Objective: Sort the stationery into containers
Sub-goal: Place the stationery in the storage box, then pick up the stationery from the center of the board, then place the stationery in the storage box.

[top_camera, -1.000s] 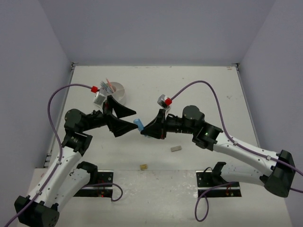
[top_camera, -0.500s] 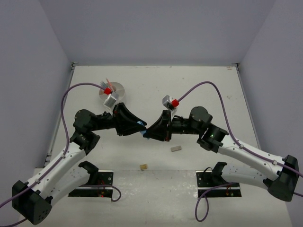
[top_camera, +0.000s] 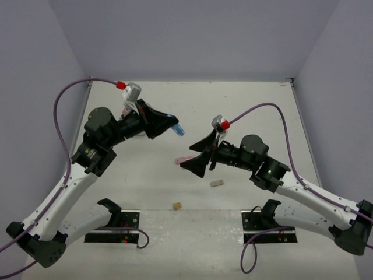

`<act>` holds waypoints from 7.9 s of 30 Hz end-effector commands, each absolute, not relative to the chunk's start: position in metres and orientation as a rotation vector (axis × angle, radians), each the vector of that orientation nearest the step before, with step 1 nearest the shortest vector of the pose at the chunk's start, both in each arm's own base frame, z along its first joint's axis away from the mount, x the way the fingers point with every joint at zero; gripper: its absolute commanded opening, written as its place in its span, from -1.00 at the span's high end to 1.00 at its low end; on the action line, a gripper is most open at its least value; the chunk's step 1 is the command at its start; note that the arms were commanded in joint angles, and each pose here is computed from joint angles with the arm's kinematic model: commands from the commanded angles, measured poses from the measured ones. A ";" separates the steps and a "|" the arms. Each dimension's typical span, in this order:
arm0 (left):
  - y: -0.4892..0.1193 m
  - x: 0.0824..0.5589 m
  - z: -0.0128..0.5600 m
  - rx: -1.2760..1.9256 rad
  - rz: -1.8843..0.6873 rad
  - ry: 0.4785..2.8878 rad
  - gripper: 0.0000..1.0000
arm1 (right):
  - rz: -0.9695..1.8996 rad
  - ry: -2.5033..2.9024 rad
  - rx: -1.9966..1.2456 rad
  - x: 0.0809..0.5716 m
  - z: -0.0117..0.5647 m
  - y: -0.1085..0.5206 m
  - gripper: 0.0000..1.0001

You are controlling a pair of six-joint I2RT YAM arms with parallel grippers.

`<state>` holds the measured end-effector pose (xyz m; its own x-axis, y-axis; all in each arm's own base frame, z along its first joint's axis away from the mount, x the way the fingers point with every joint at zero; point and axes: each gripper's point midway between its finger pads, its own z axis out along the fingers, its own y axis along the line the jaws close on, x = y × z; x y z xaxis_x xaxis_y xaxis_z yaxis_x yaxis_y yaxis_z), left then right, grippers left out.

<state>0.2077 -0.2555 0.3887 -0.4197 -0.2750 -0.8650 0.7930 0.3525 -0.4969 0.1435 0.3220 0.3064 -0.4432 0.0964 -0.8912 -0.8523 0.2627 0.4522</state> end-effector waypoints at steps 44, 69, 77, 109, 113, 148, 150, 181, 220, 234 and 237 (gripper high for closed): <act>-0.081 0.529 0.166 -0.652 0.357 1.929 1.00 | 0.456 1.959 -0.075 0.234 0.201 0.184 -0.98; -0.162 0.453 0.359 -0.421 -0.292 1.787 -0.94 | 0.472 2.070 -0.354 0.238 0.157 0.229 -0.97; -0.126 0.287 0.374 -0.194 -0.528 1.744 -1.00 | 0.490 2.242 -0.710 0.229 0.125 0.275 -0.75; -0.094 0.226 0.257 -0.070 -0.424 1.851 -1.00 | 0.175 2.315 -1.576 0.236 0.020 0.308 -0.47; -0.095 0.227 0.256 -0.063 -0.422 1.860 -1.00 | 0.213 2.336 -1.576 0.230 0.019 0.309 -0.08; -0.231 0.230 0.271 -0.007 -1.179 1.892 -0.98 | 0.743 1.970 -0.685 0.215 0.191 0.315 1.00; -0.248 0.225 0.275 0.007 -1.215 1.878 -0.97 | 0.800 1.910 -0.655 0.209 0.210 0.312 1.00; -0.299 0.229 0.269 0.033 -1.292 1.895 0.53 | 0.867 1.794 -0.567 0.217 0.273 0.320 1.00; -0.070 0.520 0.181 -0.648 0.398 1.864 1.00 | 0.513 1.852 -0.352 0.233 0.221 0.212 -0.98; -0.072 0.516 0.204 -0.669 0.269 1.868 -0.45 | 0.503 1.888 -0.395 0.236 0.207 0.221 -0.98; -0.072 0.510 0.227 -0.678 0.226 1.836 -0.58 | 0.497 1.905 -0.404 0.238 0.202 0.224 -0.97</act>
<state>0.5158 -0.0769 0.1634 -0.3602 -0.2730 -0.8920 -0.5531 0.8325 -0.0314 0.2326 0.2185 0.1985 -0.3845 -0.0515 -0.9217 -0.4848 0.8609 0.1541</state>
